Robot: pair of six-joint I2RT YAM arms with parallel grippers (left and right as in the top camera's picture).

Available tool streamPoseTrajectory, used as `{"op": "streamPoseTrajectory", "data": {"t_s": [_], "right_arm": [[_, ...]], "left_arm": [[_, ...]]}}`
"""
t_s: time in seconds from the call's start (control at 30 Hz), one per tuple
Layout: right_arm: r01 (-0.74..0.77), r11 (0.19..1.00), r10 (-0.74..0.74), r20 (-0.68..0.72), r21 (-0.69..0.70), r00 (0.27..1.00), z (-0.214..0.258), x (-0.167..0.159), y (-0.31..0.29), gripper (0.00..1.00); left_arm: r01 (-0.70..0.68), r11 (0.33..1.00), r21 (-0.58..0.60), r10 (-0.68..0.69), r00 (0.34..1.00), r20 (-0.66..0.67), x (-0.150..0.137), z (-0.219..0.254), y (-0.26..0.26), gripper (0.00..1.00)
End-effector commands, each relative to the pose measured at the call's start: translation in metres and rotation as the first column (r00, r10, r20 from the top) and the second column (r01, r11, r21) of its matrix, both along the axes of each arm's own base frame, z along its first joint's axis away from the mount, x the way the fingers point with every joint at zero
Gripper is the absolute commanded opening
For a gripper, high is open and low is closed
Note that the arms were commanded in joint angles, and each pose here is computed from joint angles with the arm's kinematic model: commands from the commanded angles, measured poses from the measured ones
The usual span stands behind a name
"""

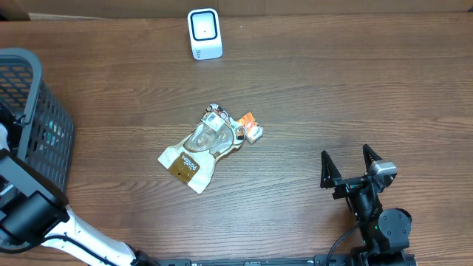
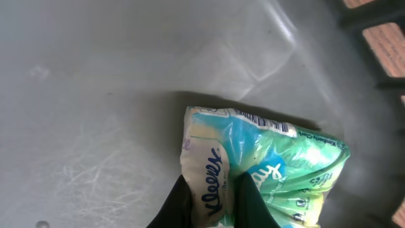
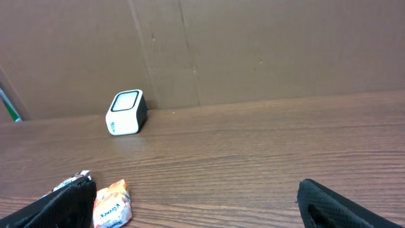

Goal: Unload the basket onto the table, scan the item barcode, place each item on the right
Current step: 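Reach the left gripper into the basket and grasp a blue tissue pack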

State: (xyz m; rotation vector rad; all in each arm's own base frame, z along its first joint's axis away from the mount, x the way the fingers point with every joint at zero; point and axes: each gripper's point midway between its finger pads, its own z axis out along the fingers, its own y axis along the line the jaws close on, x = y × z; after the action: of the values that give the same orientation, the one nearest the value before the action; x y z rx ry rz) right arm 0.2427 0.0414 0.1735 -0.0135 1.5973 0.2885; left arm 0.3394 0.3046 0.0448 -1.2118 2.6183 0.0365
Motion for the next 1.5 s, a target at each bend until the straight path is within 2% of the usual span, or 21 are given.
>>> {"op": "streamPoseTrajectory", "data": {"t_s": [0.0,0.17,0.33,0.57,0.87,0.97,1.0,1.03,1.13,1.17,1.47], "right_arm": [[0.012,1.0,-0.012,-0.002,0.007,1.0,-0.003,0.001,-0.002,1.0],[0.012,1.0,-0.012,-0.003,0.007,1.0,-0.003,0.001,-0.002,1.0],[0.012,1.0,-0.012,-0.003,0.007,1.0,-0.003,0.001,-0.002,1.0],[0.012,1.0,-0.012,-0.002,0.007,1.0,-0.003,0.001,-0.002,1.0],[0.012,1.0,-0.012,-0.003,0.007,1.0,-0.003,0.001,-0.002,1.0],[0.012,1.0,-0.012,-0.002,0.006,1.0,-0.003,0.001,-0.002,1.0],[0.012,1.0,-0.012,-0.003,0.007,1.0,-0.003,0.001,-0.002,1.0],[0.012,1.0,-0.012,-0.002,0.007,1.0,-0.003,0.001,-0.002,1.0],[0.012,1.0,-0.012,-0.002,0.007,1.0,-0.003,0.001,-0.002,1.0],[0.012,1.0,-0.012,-0.003,0.007,1.0,-0.003,0.001,-0.002,1.0],[0.012,1.0,-0.012,-0.003,0.007,1.0,-0.003,0.001,-0.002,1.0]], "left_arm": [[0.026,0.999,-0.031,-0.027,0.999,-0.041,0.0,-0.016,-0.011,0.04],[-0.154,0.987,0.043,0.155,0.988,-0.027,-0.007,0.035,0.004,0.04],[-0.237,0.968,0.078,0.235,0.971,0.034,-0.013,0.08,0.004,0.04],[-0.338,0.932,0.132,0.347,0.936,-0.052,-0.043,0.087,0.003,0.04],[-0.34,0.933,0.116,0.348,0.936,-0.059,-0.046,0.089,-0.002,0.04],[-0.245,0.961,0.126,0.253,0.966,-0.059,-0.039,0.088,0.0,0.04],[-0.179,0.976,0.125,0.188,0.98,-0.062,-0.035,0.087,-0.001,0.07],[-0.116,0.986,0.116,0.125,0.99,-0.069,-0.032,0.083,-0.002,0.15],[-0.005,0.998,0.059,0.011,0.995,-0.1,-0.028,0.059,-0.011,0.5],[0.011,0.999,0.047,-0.006,0.994,-0.112,-0.028,0.051,-0.011,0.54],[0.17,0.983,-0.062,-0.177,0.976,-0.127,-0.015,0.0,-0.021,0.63]]}}
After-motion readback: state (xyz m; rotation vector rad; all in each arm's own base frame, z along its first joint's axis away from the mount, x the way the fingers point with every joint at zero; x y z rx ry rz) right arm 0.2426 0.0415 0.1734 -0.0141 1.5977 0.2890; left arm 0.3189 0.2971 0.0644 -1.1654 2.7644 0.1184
